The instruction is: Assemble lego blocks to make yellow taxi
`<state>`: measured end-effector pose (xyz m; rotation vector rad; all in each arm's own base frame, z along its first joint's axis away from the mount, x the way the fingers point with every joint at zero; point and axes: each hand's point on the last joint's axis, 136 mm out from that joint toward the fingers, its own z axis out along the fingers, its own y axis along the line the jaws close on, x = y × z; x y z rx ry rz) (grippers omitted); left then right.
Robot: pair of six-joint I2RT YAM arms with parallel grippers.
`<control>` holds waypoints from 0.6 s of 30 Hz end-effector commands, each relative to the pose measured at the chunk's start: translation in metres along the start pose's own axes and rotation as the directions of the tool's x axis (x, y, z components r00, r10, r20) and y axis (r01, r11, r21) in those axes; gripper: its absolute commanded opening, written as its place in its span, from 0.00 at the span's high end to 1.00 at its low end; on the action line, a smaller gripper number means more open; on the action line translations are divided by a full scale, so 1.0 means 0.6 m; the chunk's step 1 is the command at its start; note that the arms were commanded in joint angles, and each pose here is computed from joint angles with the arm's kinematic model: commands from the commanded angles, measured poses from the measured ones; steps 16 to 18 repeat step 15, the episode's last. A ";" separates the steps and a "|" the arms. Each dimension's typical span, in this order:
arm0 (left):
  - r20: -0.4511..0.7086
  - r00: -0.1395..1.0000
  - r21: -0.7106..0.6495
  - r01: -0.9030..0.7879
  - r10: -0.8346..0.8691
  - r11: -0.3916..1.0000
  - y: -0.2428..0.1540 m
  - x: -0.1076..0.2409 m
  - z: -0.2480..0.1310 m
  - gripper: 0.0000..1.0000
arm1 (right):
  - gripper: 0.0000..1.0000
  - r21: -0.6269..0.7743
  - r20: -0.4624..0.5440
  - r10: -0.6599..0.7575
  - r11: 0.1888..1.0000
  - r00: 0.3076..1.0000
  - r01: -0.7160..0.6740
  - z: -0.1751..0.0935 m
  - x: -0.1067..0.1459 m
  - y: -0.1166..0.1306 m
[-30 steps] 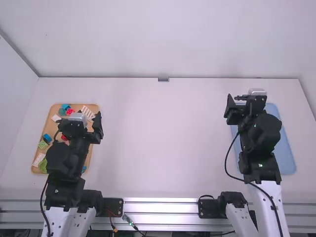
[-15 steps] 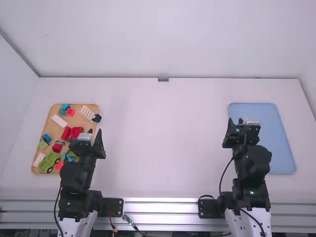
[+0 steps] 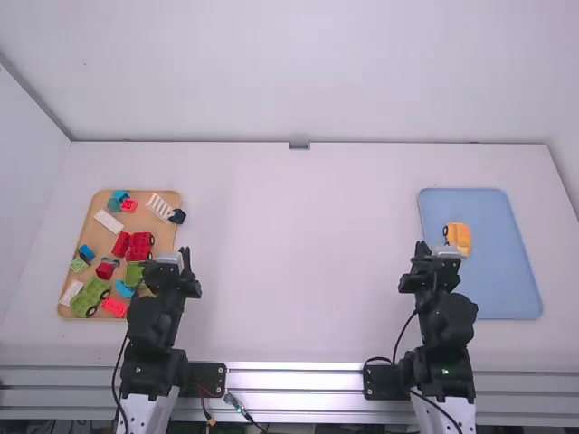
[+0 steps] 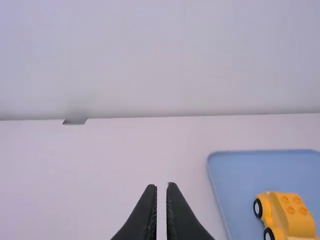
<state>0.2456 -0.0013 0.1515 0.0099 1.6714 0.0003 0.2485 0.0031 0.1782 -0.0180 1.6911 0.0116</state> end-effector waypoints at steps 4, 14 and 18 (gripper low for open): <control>-0.004 1.000 -0.006 0.007 -0.007 1.000 0.002 0.006 0.000 0.97 | 1.00 0.002 0.005 0.005 1.000 1.000 -0.005 0.000 0.030 0.000; -0.004 1.000 -0.006 0.007 -0.007 1.000 0.002 0.006 0.000 1.00 | 1.00 0.002 0.015 0.005 1.000 1.000 -0.005 0.001 0.051 0.000; -0.004 1.000 -0.006 0.007 -0.007 1.000 0.002 0.006 0.000 1.00 | 1.00 0.002 0.015 0.005 1.000 1.000 -0.005 0.001 0.051 0.000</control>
